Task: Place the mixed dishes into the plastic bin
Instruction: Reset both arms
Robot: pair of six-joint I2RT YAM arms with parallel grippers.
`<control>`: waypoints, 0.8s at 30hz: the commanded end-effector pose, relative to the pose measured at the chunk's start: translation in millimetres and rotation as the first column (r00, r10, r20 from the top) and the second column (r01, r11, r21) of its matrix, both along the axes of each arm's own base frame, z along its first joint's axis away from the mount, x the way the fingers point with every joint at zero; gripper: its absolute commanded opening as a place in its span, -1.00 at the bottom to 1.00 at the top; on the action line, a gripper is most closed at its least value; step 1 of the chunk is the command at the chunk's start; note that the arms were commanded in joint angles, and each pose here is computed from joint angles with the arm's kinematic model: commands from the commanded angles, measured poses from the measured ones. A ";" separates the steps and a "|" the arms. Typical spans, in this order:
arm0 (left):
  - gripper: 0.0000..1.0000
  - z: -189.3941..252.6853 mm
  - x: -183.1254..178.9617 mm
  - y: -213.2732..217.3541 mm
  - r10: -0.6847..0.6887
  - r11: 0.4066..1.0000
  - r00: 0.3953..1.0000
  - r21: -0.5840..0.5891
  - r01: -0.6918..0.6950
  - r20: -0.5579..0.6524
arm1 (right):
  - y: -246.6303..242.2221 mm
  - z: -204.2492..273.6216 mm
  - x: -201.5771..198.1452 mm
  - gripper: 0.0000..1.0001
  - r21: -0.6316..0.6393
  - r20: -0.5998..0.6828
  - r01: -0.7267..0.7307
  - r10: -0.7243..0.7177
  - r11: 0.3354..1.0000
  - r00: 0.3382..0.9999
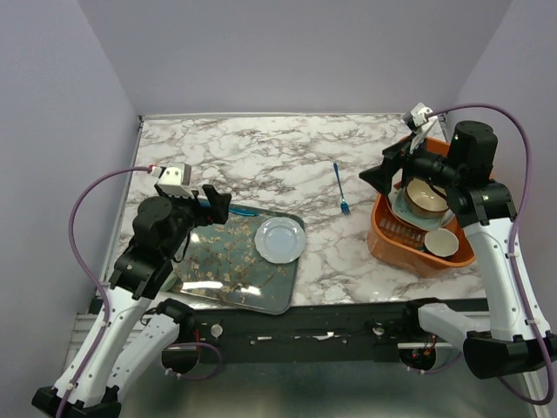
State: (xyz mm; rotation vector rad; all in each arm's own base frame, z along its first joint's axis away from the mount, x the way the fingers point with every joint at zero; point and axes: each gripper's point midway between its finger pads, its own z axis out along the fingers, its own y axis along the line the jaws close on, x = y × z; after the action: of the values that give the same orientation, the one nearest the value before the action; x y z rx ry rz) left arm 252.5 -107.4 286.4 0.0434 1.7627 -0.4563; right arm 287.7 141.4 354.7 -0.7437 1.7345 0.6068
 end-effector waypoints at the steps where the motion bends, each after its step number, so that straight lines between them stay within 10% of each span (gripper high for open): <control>1: 0.97 -1.1 -3.5 8.2 0.047 0.998 0.999 -0.030 -0.048 -0.013 | -12.2 21.9 14.3 0.99 0.058 0.093 0.144 -0.149 0.988 0.984; 24: 0.97 15.5 6.6 29.7 0.139 0.988 0.988 0.064 -0.143 0.064 | -42.4 11.9 25.3 0.99 0.182 0.113 0.379 -0.402 0.907 0.909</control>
State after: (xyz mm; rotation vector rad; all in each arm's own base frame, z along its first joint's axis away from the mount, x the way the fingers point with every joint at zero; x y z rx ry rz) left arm 258.3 -88.2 292.1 -0.0064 1.7567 -0.3397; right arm 314.7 99.8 353.5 -0.3261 1.6767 0.4008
